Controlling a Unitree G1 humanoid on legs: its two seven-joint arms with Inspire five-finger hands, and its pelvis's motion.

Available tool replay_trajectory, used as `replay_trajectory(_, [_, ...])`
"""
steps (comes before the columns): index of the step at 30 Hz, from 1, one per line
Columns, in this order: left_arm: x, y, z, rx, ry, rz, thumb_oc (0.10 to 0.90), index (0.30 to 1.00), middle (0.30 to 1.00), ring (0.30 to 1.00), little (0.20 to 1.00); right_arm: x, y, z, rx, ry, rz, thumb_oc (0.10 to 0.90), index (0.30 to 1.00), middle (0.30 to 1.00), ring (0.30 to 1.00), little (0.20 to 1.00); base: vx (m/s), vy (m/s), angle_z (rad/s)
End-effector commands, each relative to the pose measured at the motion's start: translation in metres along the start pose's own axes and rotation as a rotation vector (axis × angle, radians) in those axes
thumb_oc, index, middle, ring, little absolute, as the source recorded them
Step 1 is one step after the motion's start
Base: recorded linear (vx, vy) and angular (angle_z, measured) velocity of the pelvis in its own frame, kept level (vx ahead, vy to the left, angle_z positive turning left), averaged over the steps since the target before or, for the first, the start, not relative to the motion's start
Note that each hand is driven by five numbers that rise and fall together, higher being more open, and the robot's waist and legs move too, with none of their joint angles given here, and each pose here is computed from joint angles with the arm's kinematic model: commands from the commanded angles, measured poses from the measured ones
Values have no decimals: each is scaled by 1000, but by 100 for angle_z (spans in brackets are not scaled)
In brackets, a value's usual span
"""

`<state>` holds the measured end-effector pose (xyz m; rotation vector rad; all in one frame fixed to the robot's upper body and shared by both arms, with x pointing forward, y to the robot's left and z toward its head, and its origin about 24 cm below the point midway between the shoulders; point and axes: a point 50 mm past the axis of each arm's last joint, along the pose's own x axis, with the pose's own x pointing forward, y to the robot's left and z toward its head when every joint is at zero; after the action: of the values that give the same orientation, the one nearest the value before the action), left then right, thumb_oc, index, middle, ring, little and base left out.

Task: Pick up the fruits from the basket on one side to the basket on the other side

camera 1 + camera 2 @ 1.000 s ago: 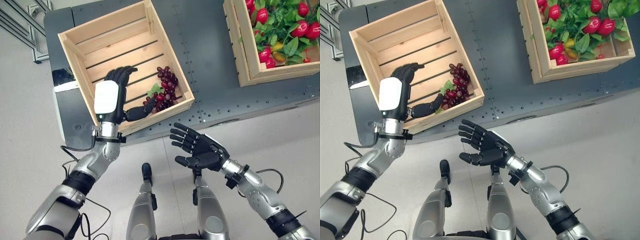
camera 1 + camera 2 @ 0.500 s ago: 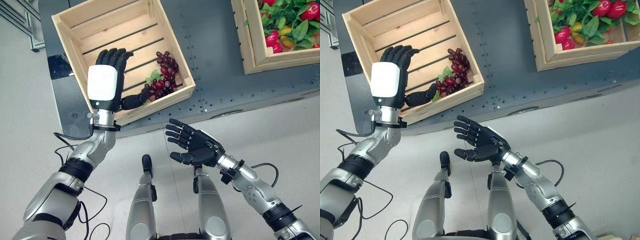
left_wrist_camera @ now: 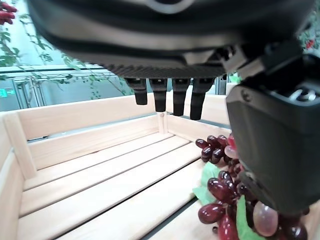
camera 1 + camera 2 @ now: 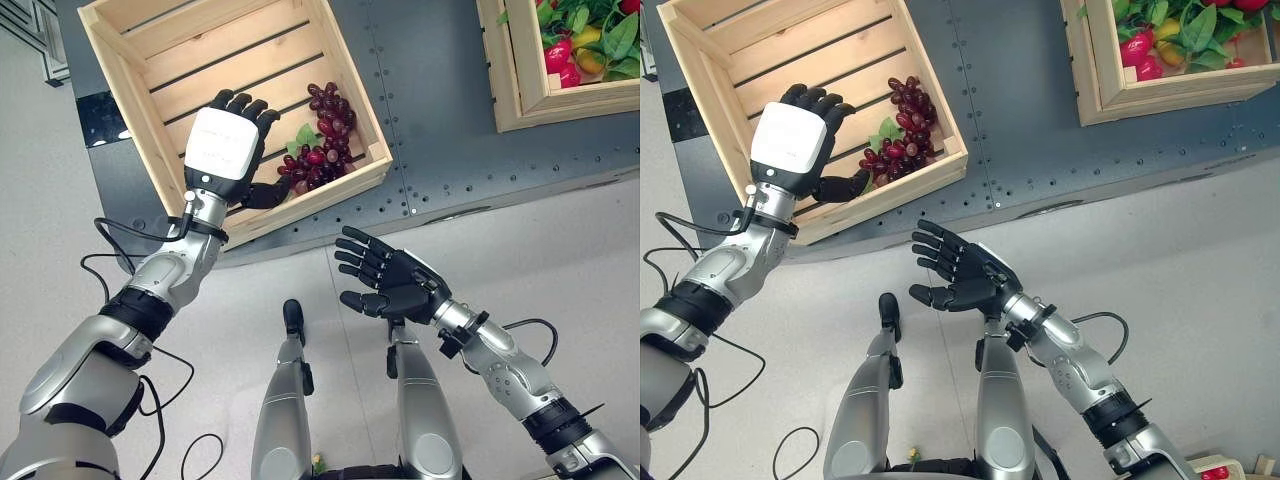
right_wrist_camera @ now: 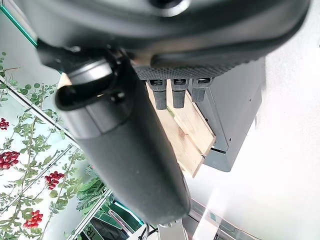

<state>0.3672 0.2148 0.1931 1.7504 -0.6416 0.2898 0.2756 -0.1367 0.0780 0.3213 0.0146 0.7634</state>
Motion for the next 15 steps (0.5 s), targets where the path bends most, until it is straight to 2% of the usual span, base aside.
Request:
replay_trajectory(1, [30, 44, -15, 143, -24, 132, 800, 900, 900, 900, 900, 15, 30, 32, -31, -158, 139, 800, 900, 900, 900, 900, 0, 0, 0])
replay_trajectory(8, [37, 45, -6, 208, -86, 78, 800, 900, 900, 900, 900, 18, 30, 32, -28, -165, 121, 800, 900, 900, 900, 900, 0, 0, 0])
replay_trajectory(15, [45, 53, 6, 262, -164, 142, 800, 900, 900, 900, 900, 22, 32, 34, -20, -181, 109, 800, 900, 900, 900, 900, 3, -1, -1])
